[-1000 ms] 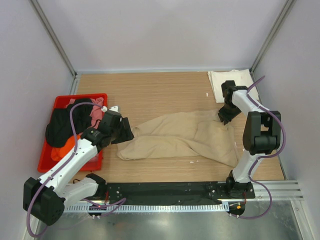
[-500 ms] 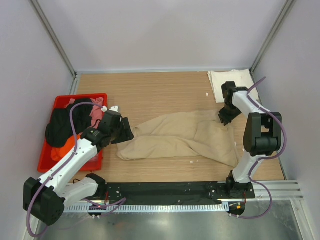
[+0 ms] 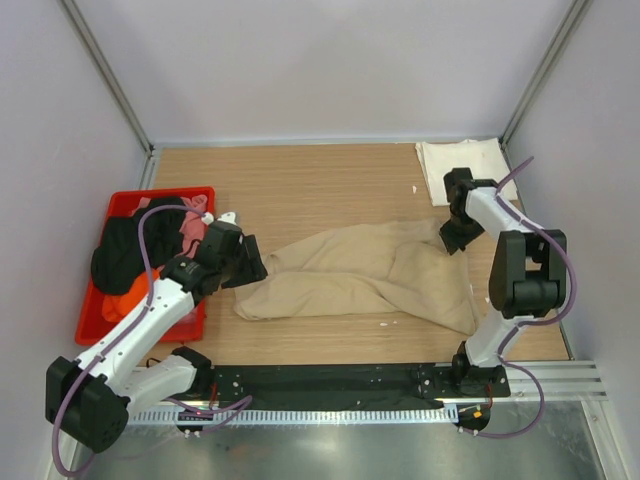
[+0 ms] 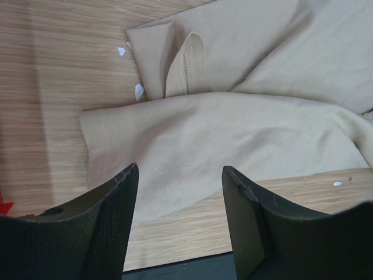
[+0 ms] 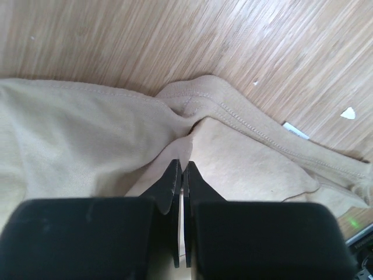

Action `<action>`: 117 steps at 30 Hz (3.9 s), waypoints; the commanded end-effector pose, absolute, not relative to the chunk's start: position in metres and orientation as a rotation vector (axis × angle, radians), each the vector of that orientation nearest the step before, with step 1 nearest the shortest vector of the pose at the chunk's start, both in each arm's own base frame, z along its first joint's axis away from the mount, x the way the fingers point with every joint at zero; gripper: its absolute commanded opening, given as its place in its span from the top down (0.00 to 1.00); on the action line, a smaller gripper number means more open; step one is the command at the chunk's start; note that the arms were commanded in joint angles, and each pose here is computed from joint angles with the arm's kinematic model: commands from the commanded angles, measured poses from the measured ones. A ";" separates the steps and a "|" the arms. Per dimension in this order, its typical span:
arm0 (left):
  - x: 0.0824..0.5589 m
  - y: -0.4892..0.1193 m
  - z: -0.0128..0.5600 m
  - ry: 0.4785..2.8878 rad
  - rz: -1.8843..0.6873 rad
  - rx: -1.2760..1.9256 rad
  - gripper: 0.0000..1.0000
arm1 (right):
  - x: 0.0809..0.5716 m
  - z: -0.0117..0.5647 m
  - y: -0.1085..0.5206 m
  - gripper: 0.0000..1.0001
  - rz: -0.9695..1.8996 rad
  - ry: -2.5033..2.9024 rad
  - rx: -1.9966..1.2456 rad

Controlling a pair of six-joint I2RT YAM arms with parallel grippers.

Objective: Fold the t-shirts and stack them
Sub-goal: Flatten the tshirt out

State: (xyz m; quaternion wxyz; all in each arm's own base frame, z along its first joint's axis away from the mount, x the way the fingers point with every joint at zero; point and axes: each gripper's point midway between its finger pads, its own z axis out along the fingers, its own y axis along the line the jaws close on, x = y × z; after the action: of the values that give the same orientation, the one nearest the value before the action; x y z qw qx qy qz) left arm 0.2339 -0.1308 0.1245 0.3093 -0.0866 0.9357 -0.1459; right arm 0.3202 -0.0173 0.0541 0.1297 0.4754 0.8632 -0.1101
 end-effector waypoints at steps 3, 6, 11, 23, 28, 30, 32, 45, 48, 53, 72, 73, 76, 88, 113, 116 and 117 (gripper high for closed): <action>0.242 -0.126 0.138 2.448 -0.337 -0.206 0.39 | 0.328 0.107 -0.040 0.99 -0.363 2.352 1.295; 0.243 -0.123 0.141 2.450 -0.305 -0.203 0.39 | 0.331 0.117 -0.033 0.99 -0.293 2.384 1.206; 0.246 -0.122 0.145 2.440 -0.298 -0.210 0.39 | 0.330 0.132 -0.026 0.99 -0.192 2.374 1.095; 0.257 -0.134 0.114 2.553 -0.264 -0.148 0.39 | 0.272 0.163 -0.031 0.99 -0.134 2.369 0.840; 0.294 -0.138 0.116 2.567 -0.156 -0.126 0.37 | 0.264 0.179 -0.010 0.99 0.044 2.324 0.762; 0.309 -0.144 0.105 2.601 -0.125 -0.123 0.38 | 0.265 0.184 -0.003 0.99 0.102 2.309 0.755; 0.321 -0.149 0.100 2.609 -0.112 -0.120 0.39 | 0.268 0.185 0.001 0.99 0.134 2.307 0.744; 0.379 -0.160 0.065 2.659 0.046 -0.082 0.84 | 0.276 0.197 0.005 0.99 0.171 2.280 0.742; 0.411 -0.150 0.088 2.609 0.107 -0.102 1.00 | 0.273 0.210 -0.013 0.99 0.053 2.259 0.792; 0.478 -0.120 0.123 2.489 0.137 -0.248 1.00 | 0.262 0.241 -0.030 0.99 -0.034 2.168 0.872; 0.314 -0.186 0.145 2.599 -0.289 0.045 0.53 | 0.208 0.244 0.013 0.99 0.237 2.252 0.752; 0.295 -0.185 0.132 2.641 -0.277 0.061 0.52 | 0.208 0.244 0.015 0.99 0.249 2.247 0.748; 0.270 -0.174 0.122 2.646 -0.239 -0.001 0.52 | 0.215 0.240 0.019 0.99 0.284 2.242 0.757; 0.252 -0.204 0.037 2.784 -0.324 -0.086 0.63 | 0.265 0.211 0.035 0.99 0.423 2.221 0.779; 0.341 -0.145 0.136 2.482 0.008 -0.223 0.53 | 0.240 0.279 0.061 0.99 0.551 2.270 0.482; 0.350 -0.149 0.138 2.476 -0.076 -0.224 0.50 | 0.208 0.261 0.083 0.99 0.699 2.301 0.458; 0.354 -0.154 0.142 2.472 -0.093 -0.185 0.48 | 0.202 0.255 0.084 0.99 0.712 2.302 0.479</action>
State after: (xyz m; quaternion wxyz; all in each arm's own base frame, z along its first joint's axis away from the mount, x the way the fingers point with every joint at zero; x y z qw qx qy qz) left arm 0.3359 -0.1449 0.1411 0.3092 -0.0758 0.9479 -0.0108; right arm 0.2319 0.0583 0.2680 0.3812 0.2038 0.8767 0.2112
